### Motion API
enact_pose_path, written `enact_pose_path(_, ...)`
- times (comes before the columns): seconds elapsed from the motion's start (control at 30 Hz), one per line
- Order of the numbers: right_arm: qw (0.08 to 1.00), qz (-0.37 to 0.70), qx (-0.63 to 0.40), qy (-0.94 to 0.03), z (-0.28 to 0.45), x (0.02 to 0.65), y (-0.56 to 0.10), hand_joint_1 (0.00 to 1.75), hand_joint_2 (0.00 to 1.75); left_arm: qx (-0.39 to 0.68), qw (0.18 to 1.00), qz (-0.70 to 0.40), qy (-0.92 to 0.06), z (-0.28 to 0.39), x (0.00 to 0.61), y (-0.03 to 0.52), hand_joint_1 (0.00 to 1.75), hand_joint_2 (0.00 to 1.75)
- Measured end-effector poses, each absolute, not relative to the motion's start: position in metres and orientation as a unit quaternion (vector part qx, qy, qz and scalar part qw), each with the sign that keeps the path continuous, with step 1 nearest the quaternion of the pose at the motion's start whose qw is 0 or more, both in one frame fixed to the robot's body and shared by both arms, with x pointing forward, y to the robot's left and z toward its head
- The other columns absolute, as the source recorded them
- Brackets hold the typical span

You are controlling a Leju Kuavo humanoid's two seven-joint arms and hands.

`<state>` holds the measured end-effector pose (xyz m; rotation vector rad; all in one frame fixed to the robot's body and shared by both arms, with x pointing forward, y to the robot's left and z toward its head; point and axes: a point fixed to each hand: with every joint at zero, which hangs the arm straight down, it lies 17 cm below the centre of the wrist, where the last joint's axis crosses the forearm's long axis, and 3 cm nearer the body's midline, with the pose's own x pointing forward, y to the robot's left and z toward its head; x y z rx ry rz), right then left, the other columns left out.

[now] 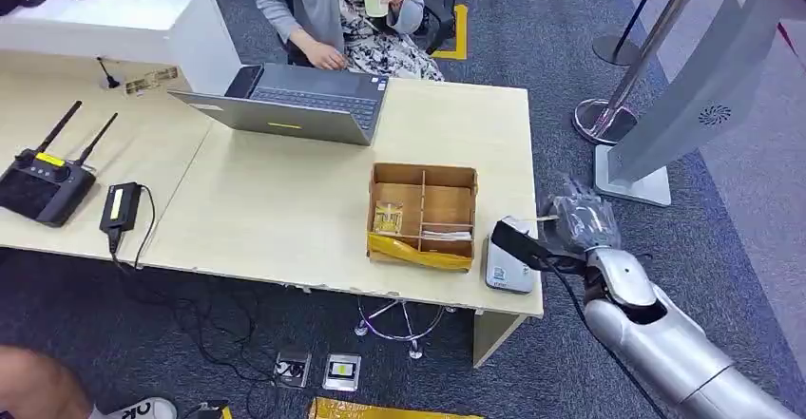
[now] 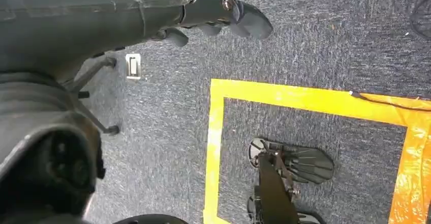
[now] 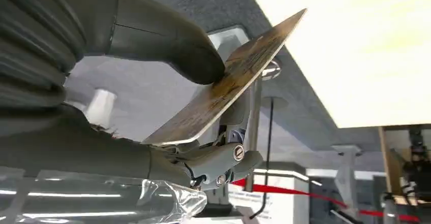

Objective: Pass the card to the sensor for recognition and then transmit it.

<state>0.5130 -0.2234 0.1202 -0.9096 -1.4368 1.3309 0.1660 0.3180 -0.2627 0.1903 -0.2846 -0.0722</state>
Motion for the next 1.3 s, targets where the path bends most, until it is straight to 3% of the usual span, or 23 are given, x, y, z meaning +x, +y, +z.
enact_pose_path(1.3, 0.517, 0.546, -0.312, -0.581, 0.048, 0.481, -0.201, 1.75, 1.75, 0.092, 0.985, -0.04, -0.143, -0.262, 0.17, 0.315, 0.0, 0.0)
